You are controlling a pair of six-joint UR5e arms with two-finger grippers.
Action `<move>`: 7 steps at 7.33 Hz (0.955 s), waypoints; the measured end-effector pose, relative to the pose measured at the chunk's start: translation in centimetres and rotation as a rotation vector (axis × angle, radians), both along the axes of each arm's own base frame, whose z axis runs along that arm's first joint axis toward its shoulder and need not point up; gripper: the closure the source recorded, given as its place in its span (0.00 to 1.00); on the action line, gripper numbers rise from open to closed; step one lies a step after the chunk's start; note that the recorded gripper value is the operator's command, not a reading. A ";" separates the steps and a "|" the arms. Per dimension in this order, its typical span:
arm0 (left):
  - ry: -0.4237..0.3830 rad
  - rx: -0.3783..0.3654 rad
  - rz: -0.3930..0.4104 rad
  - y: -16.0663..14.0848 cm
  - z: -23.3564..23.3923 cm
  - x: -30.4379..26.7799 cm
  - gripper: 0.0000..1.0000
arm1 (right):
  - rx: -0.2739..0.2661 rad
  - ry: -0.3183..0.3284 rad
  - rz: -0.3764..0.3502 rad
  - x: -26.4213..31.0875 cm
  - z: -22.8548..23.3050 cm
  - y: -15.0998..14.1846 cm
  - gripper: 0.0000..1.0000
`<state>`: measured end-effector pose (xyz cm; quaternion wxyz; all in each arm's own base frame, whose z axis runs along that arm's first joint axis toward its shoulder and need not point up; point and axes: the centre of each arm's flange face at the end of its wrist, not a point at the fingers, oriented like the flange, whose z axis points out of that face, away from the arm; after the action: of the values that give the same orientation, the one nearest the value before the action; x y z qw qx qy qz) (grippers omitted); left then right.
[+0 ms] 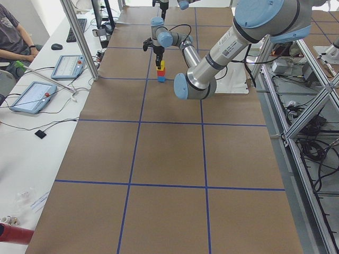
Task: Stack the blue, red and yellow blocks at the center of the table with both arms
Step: 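Lower the yellow cube onto the red cube with the left gripper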
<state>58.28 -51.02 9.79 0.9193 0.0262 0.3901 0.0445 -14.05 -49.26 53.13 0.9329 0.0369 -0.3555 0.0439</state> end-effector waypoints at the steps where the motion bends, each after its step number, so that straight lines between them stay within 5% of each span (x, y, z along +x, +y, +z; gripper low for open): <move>1: 0.001 -0.001 -0.001 0.0 0.0 0.0 1.00 | 0.000 0.000 0.000 0.0 0.0 0.0 0.00; 7: 0.002 -0.001 0.000 0.2 -0.2 0.1 1.00 | -0.001 0.001 0.001 0.0 0.1 0.0 0.00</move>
<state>58.40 -50.86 9.60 0.9189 0.0257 0.3912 0.0443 -14.01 -49.25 53.22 0.9331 0.0364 -0.3551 0.0444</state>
